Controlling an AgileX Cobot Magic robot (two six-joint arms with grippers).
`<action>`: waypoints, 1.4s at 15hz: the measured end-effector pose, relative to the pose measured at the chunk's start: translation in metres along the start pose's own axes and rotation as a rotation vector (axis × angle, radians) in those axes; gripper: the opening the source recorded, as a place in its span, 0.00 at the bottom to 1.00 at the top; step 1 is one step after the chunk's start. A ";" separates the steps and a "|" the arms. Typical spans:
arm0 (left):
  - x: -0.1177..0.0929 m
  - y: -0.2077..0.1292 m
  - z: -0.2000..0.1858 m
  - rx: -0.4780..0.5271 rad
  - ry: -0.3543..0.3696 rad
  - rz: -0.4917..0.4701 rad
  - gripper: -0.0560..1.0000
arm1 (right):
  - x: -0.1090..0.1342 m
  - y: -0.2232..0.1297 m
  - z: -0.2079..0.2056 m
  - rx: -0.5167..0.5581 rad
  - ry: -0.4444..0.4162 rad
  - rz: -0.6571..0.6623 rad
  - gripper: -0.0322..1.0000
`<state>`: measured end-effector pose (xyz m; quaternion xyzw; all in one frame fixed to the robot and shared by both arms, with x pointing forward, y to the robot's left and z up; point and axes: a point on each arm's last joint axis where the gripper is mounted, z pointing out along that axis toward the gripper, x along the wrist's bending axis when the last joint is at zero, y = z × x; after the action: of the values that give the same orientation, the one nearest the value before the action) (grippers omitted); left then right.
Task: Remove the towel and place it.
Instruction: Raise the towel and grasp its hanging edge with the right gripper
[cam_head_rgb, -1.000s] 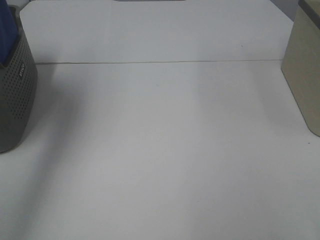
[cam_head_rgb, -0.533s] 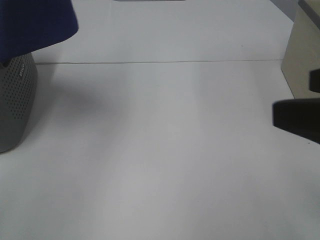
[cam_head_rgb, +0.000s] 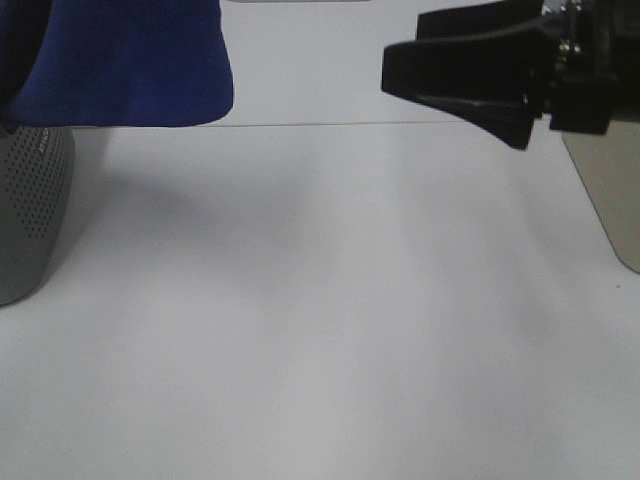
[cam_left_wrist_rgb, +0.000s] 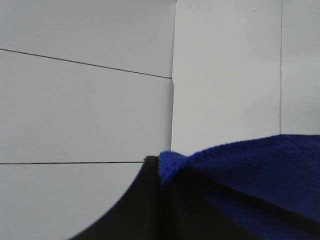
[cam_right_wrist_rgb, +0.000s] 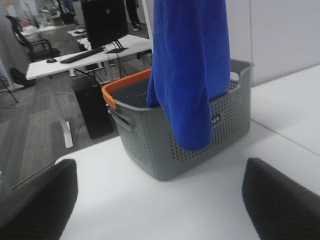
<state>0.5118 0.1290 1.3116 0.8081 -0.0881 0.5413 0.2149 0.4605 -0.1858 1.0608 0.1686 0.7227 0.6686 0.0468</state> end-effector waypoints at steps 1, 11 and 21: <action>-0.001 0.002 0.000 -0.009 -0.003 -0.001 0.05 | -0.007 0.003 0.005 -0.008 0.027 -0.004 0.86; -0.004 0.019 -0.001 -0.134 -0.019 -0.024 0.05 | -0.078 0.012 0.095 0.026 0.307 -0.031 0.86; 0.000 0.021 -0.002 -0.155 0.026 -0.032 0.05 | -0.069 -0.014 0.120 0.180 0.420 -0.012 0.66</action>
<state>0.5028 0.1114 1.3177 0.7832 -0.1141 0.5400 0.2863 0.5581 -0.0937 1.0241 0.0252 0.7744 0.6215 -0.1159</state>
